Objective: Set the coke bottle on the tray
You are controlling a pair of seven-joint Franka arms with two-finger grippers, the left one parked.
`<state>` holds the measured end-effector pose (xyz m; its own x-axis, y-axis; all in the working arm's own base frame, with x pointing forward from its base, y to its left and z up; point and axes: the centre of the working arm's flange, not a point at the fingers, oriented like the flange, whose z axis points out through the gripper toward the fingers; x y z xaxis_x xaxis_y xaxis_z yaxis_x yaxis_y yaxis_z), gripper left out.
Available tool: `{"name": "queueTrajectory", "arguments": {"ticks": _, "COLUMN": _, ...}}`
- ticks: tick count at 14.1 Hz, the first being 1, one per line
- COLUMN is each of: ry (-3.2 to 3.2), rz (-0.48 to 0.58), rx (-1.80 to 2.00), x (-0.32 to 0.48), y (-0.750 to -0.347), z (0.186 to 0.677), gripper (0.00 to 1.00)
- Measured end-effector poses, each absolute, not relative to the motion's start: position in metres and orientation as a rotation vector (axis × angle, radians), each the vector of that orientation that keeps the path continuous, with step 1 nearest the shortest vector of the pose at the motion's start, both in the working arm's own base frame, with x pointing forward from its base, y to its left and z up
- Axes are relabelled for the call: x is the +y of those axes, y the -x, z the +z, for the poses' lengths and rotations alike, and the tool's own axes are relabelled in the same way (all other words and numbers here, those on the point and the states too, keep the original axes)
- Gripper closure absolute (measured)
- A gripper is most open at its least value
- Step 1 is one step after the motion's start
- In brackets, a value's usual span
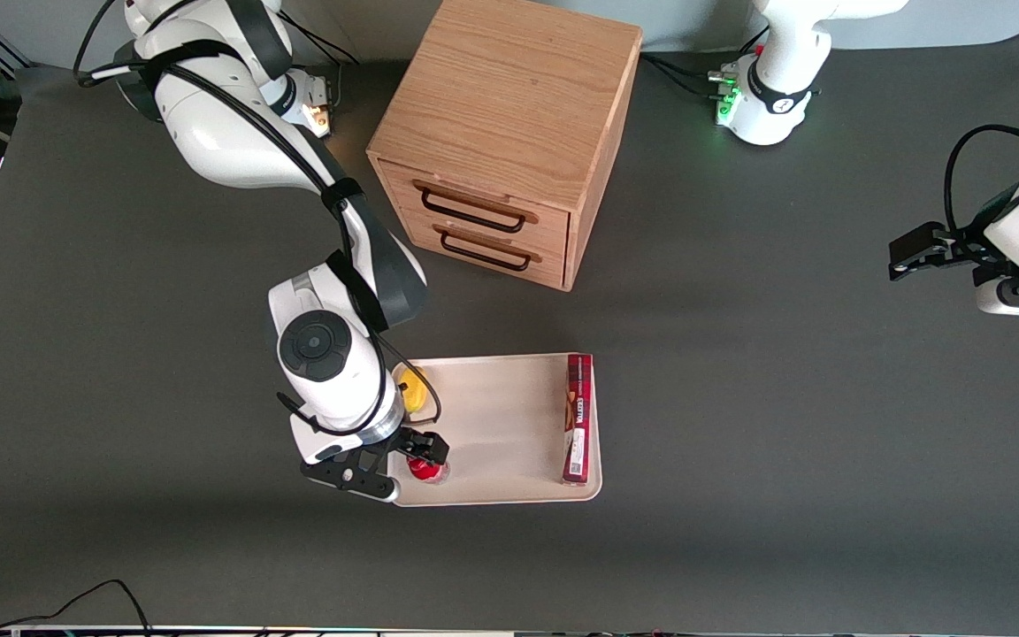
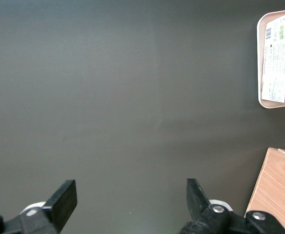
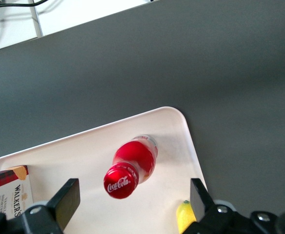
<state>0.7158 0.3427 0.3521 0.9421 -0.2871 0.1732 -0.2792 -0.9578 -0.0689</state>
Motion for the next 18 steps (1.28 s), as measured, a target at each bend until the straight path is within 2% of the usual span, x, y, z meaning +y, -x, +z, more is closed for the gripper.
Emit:
{"name": "queueTrajectory", "arguments": {"ticks": 2, "ry": 3.063, "rz": -0.266, "rx": 0.450, "x": 0.342, "y": -0.715, "z": 0.358, "gripper": 0.00}}
{"name": "queueTrajectory", "arguments": {"ticks": 5, "ry": 3.113, "rz": -0.178, "rx": 0.470, "x": 0.334, "y": -0.706, "z": 0.376, "gripper": 0.00}}
{"name": "queueTrajectory", "arguments": {"ticks": 9, "ry": 3.169, "rz": -0.102, "rx": 0.371, "x": 0.294, "y": -0.685, "z": 0.433, "gripper": 0.00}}
{"name": "queueTrajectory", "arguments": {"ticks": 13, "ry": 3.181, "rz": -0.049, "rx": 0.262, "x": 0.214, "y": -0.639, "z": 0.493, "gripper": 0.00}}
{"name": "queueTrajectory", "arguments": {"ticks": 18, "ry": 3.155, "rz": -0.060, "rx": 0.163, "x": 0.125, "y": -0.574, "z": 0.532, "gripper": 0.00}}
